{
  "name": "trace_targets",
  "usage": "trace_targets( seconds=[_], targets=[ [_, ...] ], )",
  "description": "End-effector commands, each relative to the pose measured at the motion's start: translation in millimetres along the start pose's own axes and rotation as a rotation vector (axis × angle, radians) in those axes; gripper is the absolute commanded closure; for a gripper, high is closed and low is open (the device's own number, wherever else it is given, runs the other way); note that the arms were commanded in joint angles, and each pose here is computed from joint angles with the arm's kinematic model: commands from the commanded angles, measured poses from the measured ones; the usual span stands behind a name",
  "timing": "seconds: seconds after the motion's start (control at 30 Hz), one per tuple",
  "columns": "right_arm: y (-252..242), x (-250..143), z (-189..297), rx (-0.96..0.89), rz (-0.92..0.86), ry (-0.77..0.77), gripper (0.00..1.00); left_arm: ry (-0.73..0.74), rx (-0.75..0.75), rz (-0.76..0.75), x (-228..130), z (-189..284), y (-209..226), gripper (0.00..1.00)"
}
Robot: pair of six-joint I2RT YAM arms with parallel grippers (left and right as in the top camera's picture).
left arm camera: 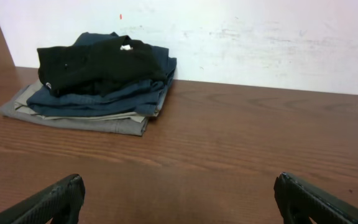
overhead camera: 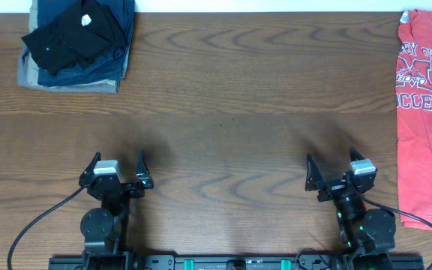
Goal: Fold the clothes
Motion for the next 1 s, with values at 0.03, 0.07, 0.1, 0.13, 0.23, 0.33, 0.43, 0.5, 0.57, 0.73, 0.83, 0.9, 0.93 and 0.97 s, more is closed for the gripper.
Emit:
trace_targets(
  seconds=[0.03, 0.07, 0.1, 0.13, 0.23, 0.33, 0.43, 0.5, 0.57, 0.73, 0.83, 0.9, 0.93, 0.97],
  targets=[
    [1, -1, 0, 0.001, 0.010, 0.002, 0.01, 0.048, 0.045, 0.007, -14, -1, 7, 0.02],
    [1, -1, 0, 0.001, 0.010, 0.002, 0.01, 0.048, 0.045, 0.007, -14, -1, 7, 0.02],
    [1, -1, 0, 0.001, 0.010, 0.002, 0.01, 0.048, 0.045, 0.007, -14, -1, 7, 0.02],
    [1, -1, 0, -0.002, 0.011, 0.001, 0.01, 0.048, 0.045, 0.007, -14, -1, 7, 0.02],
    [-1, 6, 0, -0.020, 0.015, -0.034, 0.01, 0.048, 0.045, 0.007, -14, -1, 7, 0.02],
    [14, 14, 2, 0.121, -0.107, -0.071, 0.01, 0.048, 0.045, 0.007, -14, -1, 7, 0.02],
    [42, 12, 8, 0.382, -0.293, -0.009, 0.01, 0.048, 0.045, 0.007, -14, -1, 7, 0.02],
    [54, 12, 14, 0.499, -0.368, 0.030, 0.01, 0.048, 0.045, 0.007, -14, -1, 7, 0.02],
    [54, 14, 14, 0.499, -0.407, 0.031, 0.01, 0.048, 0.045, 0.007, -14, -1, 7, 0.02],
    [49, 32, 14, 0.475, -0.439, -0.067, 0.01, 0.048, 0.045, 0.007, -14, -1, 7, 0.02],
    [45, 57, 19, 0.462, -0.385, -0.223, 0.01, 0.048, 0.045, 0.007, -14, -1, 7, 0.02],
    [40, 68, 19, 0.418, -0.358, -0.286, 0.01, 0.048, 0.045, 0.007, -14, -1, 7, 0.02],
    [37, 70, 18, 0.390, -0.359, -0.294, 0.01, 0.048, 0.045, 0.007, -14, -1, 7, 0.02],
    [35, 73, 18, 0.374, -0.352, -0.297, 0.01, 0.048, 0.045, 0.007, -14, -1, 7, 0.02]
  ],
)
Point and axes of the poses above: each gripper's point midway between its finger pads, its own z axis back along the fingers, its own y axis along the line the jaws close on, x = y × z, the point moved 6 cm from there along z, back along the fingers, and after that the axes turned 5 degrees about z, right-handed, at the moved point
